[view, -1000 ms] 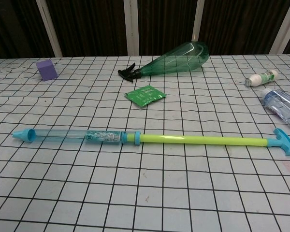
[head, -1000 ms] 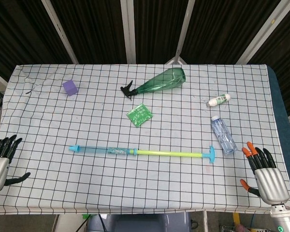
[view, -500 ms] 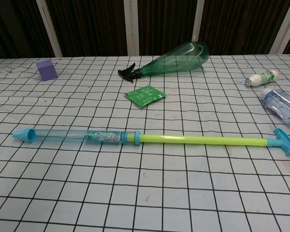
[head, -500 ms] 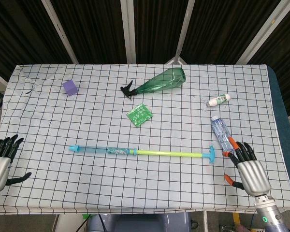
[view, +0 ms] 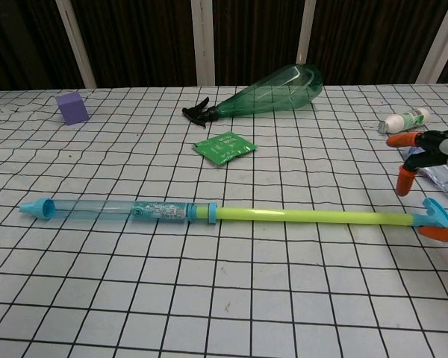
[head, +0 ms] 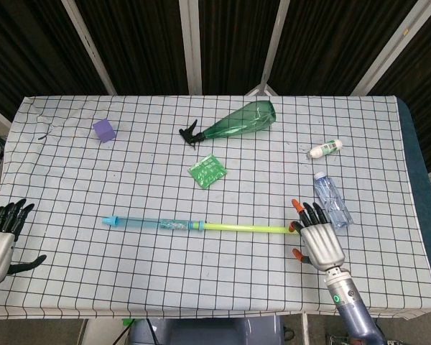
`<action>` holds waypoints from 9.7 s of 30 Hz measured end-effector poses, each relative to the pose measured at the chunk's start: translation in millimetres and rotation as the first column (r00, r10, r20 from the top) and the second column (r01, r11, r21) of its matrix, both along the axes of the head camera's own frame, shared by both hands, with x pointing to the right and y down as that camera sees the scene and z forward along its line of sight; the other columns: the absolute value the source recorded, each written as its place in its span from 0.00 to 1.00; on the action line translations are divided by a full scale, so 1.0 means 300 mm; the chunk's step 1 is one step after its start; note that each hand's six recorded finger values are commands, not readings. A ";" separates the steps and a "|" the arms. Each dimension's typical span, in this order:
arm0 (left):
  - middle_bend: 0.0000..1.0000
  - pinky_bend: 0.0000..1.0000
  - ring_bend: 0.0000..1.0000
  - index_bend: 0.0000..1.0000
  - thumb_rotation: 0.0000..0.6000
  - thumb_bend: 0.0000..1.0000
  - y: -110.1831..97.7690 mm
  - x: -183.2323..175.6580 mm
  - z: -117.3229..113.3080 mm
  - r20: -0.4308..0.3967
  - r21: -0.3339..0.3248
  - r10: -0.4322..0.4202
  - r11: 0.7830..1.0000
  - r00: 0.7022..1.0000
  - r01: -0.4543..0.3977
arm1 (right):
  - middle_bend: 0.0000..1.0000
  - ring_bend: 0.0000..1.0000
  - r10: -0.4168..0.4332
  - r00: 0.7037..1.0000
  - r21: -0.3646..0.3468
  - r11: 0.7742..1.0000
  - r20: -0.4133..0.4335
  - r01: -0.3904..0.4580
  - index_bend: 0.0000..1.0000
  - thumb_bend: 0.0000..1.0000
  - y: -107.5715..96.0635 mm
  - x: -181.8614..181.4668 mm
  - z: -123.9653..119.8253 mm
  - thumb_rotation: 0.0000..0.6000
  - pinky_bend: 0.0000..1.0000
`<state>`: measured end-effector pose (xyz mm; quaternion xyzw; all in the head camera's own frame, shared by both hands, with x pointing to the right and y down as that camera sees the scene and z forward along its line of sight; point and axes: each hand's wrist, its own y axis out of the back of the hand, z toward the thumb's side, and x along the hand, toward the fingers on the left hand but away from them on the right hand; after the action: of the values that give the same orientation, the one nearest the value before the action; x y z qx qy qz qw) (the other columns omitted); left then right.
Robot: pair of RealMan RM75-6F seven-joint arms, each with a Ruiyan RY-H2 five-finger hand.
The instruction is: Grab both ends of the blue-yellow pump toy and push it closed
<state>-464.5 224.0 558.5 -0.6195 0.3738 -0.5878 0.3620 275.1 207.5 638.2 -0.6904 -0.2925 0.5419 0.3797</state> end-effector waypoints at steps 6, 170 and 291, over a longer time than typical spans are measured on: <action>0.00 0.00 0.00 0.00 1.00 0.00 -0.001 -0.001 0.003 -0.004 -0.004 -0.003 1.000 1.000 0.003 | 0.11 0.00 0.015 0.999 -0.006 1.000 -0.035 -0.015 0.47 0.27 -0.035 -0.023 0.060 1.00 0.00; 0.18 0.00 0.00 0.58 1.00 0.52 -0.226 0.589 0.373 -0.005 -0.234 0.289 0.930 0.957 -0.282 | 0.19 0.00 0.061 0.997 -0.068 0.996 -0.043 -0.064 0.68 0.43 -0.089 -0.032 0.093 1.00 0.00; 0.00 0.00 0.00 0.00 1.00 0.15 -0.104 0.267 0.039 -0.101 -0.013 0.041 0.999 0.994 -0.043 | 0.00 0.00 0.146 0.989 0.096 0.985 -0.012 -0.145 0.00 0.20 -0.007 0.202 -0.187 1.00 0.00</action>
<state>-384.5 192.8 570.1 -0.6587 0.3740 -0.5508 0.3504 335.7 205.3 582.1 -0.6433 -0.3640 0.5601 0.3741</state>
